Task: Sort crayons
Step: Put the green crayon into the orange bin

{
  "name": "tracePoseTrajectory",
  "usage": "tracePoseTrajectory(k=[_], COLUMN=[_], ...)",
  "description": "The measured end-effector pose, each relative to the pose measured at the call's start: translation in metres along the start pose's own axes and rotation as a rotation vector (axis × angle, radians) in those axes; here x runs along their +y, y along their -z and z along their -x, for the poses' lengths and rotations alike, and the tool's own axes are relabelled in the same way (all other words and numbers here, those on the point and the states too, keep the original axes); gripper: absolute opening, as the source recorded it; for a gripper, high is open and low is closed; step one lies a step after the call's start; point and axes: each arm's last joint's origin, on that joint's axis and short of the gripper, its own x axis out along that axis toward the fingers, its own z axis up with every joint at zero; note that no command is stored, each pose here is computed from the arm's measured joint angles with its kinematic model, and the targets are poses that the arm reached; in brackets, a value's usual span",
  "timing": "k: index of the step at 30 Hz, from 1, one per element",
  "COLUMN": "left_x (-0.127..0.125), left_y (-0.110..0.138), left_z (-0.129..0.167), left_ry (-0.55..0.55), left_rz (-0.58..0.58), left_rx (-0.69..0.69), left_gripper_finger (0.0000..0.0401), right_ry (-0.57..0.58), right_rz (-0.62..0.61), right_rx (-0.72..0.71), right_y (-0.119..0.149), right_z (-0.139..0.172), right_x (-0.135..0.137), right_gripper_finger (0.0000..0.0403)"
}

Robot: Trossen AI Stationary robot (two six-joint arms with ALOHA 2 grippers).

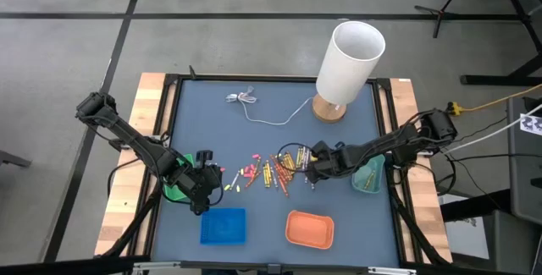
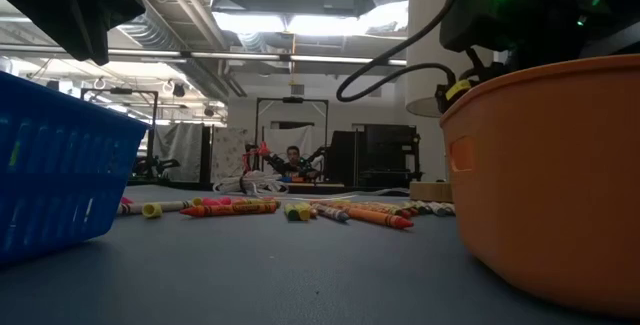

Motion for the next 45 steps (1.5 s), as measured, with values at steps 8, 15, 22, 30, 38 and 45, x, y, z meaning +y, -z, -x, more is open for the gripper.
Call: tracePoseTrajectory(k=[8,15,22,30,38,45], left_x=[-0.0001,0.0000,-0.0002,-0.0002,0.0000,0.0002], left_y=[0.0000,0.0000,-0.0002,-0.0002,-0.0009,-0.0010], left_z=[0.0000,0.0000,0.0000,0.0000,-0.0001,-0.0001], left_ry=[0.000,0.000,0.001,0.001,0.001,-0.003], left_rz=[0.000,0.000,0.001,0.001,0.004,0.004], left_rx=[0.000,-0.001,-0.003,-0.003,-0.008,-0.010], left_gripper_finger=[0.0094,0.0094,0.0094,0.0094,0.0094,0.0094], right_ry=[0.004,-0.042,-0.041,0.011,0.035,0.033], right_rz=[0.002,-0.023,-0.020,0.006,0.014,0.015], right_rx=[0.001,-0.047,-0.034,0.016,0.035,0.032], right_y=[0.0004,-0.0031,-0.0023,0.0019,0.0034,0.0033], right_z=[-0.0015,-0.0028,-0.0026,-0.0028,-0.0030,-0.0031], right_x=[0.0003,0.0059,0.0051,-0.0011,-0.0032,-0.0030], right_gripper_finger=[0.0129,0.0129,0.0129,0.0129,0.0129,0.0113])
